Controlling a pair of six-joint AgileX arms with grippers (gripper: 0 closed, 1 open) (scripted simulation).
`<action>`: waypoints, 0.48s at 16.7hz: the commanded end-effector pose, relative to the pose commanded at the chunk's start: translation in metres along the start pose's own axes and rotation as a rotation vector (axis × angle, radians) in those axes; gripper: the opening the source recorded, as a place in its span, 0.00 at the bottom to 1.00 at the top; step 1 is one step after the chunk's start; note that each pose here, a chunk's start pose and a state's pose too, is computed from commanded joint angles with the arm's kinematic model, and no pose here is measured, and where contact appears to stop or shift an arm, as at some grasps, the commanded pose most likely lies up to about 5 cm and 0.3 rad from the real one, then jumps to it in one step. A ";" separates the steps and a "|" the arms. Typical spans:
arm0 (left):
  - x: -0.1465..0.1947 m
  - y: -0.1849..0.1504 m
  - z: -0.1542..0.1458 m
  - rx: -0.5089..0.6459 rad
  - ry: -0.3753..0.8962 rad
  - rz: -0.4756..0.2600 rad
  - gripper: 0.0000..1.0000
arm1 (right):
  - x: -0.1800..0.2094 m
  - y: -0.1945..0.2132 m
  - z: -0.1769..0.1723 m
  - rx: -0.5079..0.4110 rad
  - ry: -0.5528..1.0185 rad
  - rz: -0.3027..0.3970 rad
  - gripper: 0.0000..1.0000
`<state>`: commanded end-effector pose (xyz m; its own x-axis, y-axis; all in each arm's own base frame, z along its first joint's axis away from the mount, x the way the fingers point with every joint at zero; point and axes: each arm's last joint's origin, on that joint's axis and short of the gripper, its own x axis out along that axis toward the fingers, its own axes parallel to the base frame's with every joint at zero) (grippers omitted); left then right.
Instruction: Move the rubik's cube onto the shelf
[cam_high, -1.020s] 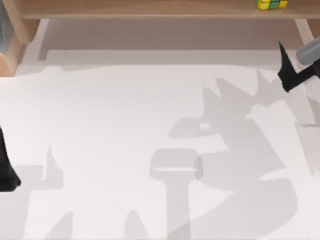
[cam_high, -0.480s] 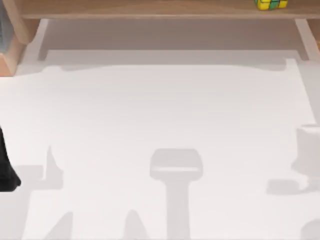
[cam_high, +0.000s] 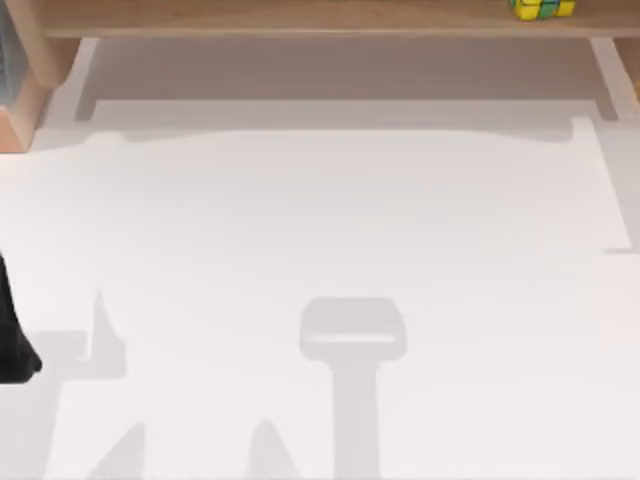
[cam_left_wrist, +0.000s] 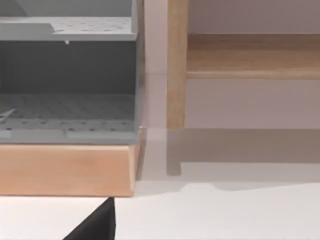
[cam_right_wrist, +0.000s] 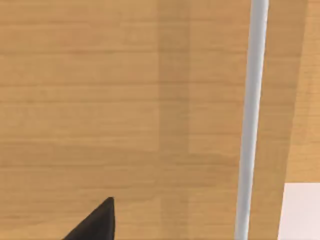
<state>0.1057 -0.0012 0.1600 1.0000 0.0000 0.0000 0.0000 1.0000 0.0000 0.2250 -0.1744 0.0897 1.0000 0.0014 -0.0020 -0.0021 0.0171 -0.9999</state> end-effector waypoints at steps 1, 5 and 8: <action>0.000 0.000 0.000 0.000 0.000 0.000 1.00 | 0.000 0.000 -0.003 -0.014 0.009 -0.002 1.00; 0.000 0.000 0.000 0.000 0.000 0.000 1.00 | 0.000 0.000 -0.004 -0.017 0.011 -0.002 1.00; 0.000 0.000 0.000 0.000 0.000 0.000 1.00 | 0.005 0.000 -0.004 -0.017 0.011 -0.002 1.00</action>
<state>0.1057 -0.0012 0.1600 1.0000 0.0000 0.0000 0.0000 1.0000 0.0000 0.2297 -0.1781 0.0896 1.0000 -0.0092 0.0002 0.0002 0.0003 -1.0000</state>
